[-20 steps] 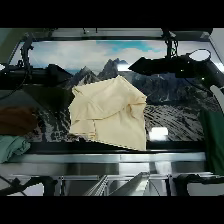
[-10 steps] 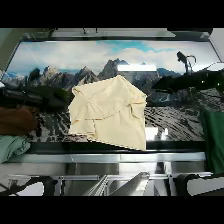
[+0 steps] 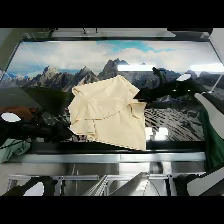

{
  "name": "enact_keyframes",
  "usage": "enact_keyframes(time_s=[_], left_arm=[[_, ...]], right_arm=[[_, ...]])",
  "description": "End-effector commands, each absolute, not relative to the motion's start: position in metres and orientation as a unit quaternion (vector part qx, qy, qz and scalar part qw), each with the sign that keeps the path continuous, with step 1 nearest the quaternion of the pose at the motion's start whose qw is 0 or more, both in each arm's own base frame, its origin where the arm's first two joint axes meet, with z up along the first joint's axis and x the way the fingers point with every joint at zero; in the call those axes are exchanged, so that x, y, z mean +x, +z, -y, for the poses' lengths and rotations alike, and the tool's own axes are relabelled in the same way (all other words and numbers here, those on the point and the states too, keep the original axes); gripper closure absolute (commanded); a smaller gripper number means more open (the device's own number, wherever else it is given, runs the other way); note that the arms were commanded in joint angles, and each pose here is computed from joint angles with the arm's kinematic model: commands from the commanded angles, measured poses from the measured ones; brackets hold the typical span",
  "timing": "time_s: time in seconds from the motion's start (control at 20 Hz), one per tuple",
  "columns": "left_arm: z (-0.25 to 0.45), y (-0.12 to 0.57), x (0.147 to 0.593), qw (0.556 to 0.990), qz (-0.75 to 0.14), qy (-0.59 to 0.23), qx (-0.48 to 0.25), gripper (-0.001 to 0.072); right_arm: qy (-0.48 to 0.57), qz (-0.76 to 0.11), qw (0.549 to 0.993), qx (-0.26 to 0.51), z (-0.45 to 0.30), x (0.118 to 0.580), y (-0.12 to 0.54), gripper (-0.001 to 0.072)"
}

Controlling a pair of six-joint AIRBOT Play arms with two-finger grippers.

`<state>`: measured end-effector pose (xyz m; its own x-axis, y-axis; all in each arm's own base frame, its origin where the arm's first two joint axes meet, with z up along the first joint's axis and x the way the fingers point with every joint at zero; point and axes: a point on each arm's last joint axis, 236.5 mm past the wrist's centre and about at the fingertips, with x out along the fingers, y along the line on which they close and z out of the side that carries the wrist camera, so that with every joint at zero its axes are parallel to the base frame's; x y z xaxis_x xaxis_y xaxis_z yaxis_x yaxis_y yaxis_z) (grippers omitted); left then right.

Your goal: Fold the shirts.

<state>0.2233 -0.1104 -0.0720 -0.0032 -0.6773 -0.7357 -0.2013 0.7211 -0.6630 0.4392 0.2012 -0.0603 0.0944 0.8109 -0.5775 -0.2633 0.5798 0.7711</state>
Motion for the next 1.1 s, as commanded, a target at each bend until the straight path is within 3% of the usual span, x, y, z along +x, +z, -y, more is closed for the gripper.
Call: enact_keyframes(time_s=[0.0,0.35,0.4,0.45,0.55,0.65,0.7,0.75,1.05], left_arm=[[0.104,-0.099,0.221,0.63,-0.687,-0.155,-0.327,0.0368],[0.109,-0.124,0.26,0.61,-0.711,-0.169,-0.307,0.0368],[0.113,-0.124,0.268,0.612,-0.712,-0.177,-0.295,0.0368],[0.117,-0.124,0.275,0.615,-0.712,-0.184,-0.285,0.0368],[0.123,-0.126,0.294,0.626,-0.706,-0.192,-0.27,0.0368],[0.126,-0.126,0.31,0.632,-0.702,-0.198,-0.263,0.0369],[0.126,-0.125,0.319,0.632,-0.701,-0.196,-0.267,0.0448],[0.127,-0.124,0.324,0.631,-0.701,-0.197,-0.268,0.0695],[0.125,-0.08,0.372,0.681,-0.652,-0.223,-0.247,0.0698]], right_arm=[[0.365,-0.517,0.733,0.252,-0.227,0.464,-0.066,0.0134],[0.367,-0.505,0.73,0.276,-0.245,0.468,-0.06,0.0161],[0.37,-0.504,0.729,0.28,-0.248,0.467,-0.059,0.0373],[0.371,-0.503,0.728,0.282,-0.251,0.467,-0.058,0.0489],[0.373,-0.499,0.725,0.294,-0.256,0.468,-0.053,0.0489],[0.376,-0.494,0.725,0.298,-0.257,0.469,-0.05,0.0688],[0.376,-0.494,0.725,0.298,-0.257,0.469,-0.05,0.069],[0.378,-0.493,0.726,0.295,-0.257,0.469,-0.05,0.069],[0.39,-0.464,0.743,0.284,-0.257,0.484,-0.024,0.0692]])
